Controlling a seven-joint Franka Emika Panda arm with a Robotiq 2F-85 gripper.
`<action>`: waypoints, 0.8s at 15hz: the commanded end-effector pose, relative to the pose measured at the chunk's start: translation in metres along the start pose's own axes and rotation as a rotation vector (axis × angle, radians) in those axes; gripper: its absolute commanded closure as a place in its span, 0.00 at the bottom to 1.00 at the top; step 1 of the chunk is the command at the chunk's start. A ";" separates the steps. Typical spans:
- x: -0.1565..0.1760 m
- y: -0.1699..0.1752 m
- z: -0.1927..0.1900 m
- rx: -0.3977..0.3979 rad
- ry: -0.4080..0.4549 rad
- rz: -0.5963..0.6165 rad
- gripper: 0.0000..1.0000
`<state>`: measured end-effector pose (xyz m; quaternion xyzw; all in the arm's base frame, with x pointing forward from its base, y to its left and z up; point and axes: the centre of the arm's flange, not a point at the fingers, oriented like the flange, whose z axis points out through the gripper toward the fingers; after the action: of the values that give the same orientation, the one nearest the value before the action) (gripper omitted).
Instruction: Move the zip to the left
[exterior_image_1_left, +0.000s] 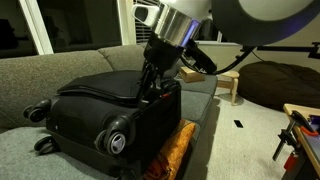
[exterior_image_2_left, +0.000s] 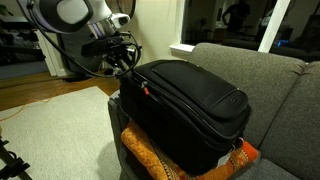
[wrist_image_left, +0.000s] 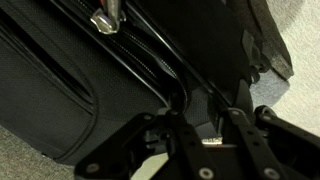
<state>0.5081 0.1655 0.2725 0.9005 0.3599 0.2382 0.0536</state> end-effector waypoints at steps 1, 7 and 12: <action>-0.008 0.012 -0.007 -0.002 -0.033 0.053 0.34; -0.023 0.037 -0.004 -0.023 -0.058 0.132 0.01; -0.034 0.050 -0.001 -0.028 -0.084 0.191 0.00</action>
<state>0.5203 0.1135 0.2728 0.9283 0.2926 0.2204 0.0642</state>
